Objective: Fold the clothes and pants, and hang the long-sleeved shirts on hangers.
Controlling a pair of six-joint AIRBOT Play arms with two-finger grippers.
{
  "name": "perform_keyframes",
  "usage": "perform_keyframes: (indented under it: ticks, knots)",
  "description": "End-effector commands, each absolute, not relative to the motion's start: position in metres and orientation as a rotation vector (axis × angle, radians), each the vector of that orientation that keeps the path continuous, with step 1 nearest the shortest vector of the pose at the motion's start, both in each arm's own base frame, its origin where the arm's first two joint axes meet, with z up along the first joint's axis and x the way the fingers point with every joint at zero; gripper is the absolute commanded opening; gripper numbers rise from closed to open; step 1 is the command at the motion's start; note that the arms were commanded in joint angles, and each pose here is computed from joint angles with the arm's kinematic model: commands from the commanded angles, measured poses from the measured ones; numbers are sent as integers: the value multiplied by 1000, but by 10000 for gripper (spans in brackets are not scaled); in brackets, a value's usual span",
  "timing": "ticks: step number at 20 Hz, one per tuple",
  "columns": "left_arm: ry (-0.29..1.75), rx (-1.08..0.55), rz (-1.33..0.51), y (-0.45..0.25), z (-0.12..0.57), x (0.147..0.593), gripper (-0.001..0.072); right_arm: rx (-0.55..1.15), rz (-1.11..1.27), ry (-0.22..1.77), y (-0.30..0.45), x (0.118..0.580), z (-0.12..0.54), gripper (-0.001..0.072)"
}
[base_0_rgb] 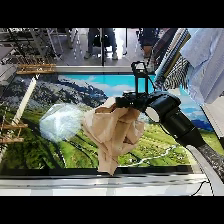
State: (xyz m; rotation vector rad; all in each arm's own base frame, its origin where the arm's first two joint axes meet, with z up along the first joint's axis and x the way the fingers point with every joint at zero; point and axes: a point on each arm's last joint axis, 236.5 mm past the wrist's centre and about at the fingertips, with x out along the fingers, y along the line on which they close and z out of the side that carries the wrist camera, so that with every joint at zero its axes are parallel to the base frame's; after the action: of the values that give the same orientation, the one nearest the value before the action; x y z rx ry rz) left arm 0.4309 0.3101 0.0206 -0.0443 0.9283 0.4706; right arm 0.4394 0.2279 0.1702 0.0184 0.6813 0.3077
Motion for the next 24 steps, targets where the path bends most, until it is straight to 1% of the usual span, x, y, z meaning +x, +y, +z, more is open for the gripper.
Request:
perform_keyframes:
  ticks: [1,2,3,5,6,8,10,12,16,18,20,24]
  knots:
    - [636,-150,222,242,111,472,17,17,308,684,228,439,170,28]
    - [520,-156,112,213,151,481,17,16,307,685,228,439,169,28]
    - [407,-143,-48,172,192,484,17,14,304,686,227,439,169,28]
    - [254,-137,-459,77,245,465,17,14,304,683,226,438,171,28]
    - [228,-149,-645,38,254,447,17,15,304,679,225,438,174,27]
    - [304,-160,-898,-11,239,416,17,16,309,664,224,435,181,27]
    - [354,-119,-1123,-45,217,388,17,-1,320,642,222,431,191,27]
    - [366,-117,-1298,-69,205,369,17,-6,325,627,219,427,200,27]
    - [408,-155,-1478,-111,193,354,17,-51,324,654,213,420,197,27]
    - [417,-146,-1525,-128,191,350,17,-55,321,662,212,419,195,27]
    - [389,-129,-1513,-132,193,355,16,-57,319,668,211,419,194,27]
    - [242,-216,-1458,-120,225,371,16,-60,318,674,211,418,193,27]
